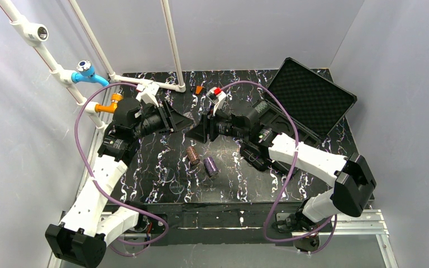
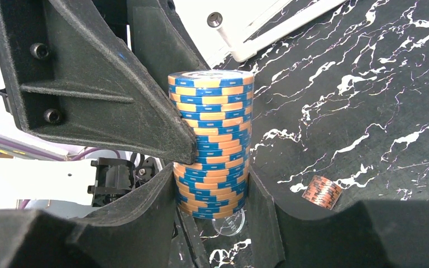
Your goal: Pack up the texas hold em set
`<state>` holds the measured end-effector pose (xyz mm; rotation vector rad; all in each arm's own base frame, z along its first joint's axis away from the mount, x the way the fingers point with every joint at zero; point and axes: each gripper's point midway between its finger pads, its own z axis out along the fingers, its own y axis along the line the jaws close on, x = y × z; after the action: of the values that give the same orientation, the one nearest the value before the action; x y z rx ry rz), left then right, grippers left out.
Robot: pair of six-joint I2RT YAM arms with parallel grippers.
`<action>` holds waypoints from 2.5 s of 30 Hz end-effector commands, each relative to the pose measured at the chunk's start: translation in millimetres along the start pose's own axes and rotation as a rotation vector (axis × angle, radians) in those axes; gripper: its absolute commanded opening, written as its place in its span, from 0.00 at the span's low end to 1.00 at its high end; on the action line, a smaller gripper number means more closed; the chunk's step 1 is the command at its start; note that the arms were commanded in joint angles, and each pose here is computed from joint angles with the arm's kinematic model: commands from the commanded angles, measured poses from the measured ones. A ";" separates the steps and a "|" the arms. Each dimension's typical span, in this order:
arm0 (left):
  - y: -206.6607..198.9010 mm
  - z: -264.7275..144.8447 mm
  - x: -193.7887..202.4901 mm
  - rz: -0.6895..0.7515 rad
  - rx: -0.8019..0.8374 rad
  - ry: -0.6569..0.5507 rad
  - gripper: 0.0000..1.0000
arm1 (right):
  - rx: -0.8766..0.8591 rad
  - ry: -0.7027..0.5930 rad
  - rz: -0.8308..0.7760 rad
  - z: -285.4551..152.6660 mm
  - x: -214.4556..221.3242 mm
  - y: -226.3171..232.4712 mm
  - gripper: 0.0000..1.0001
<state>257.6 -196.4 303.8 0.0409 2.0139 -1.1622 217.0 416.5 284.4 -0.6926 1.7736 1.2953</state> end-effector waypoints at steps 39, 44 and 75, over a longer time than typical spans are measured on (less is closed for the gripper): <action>58.1 -14.8 46.9 0.016 -0.216 0.089 0.98 | 0.948 -0.218 0.110 -121.7 -6.7 -126.1 0.01; 78.4 -24.2 66.2 0.027 -0.314 0.184 0.98 | 1.101 -0.209 0.114 -140.8 -4.6 -140.8 0.01; 111.8 -55.4 113.3 0.087 -0.419 0.273 0.98 | 1.228 -0.109 0.397 -151.2 -12.1 -237.9 0.01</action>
<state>189.1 -131.3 163.2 0.0581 2.4440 -0.7098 345.4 192.3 167.7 0.3467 2.2979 0.1567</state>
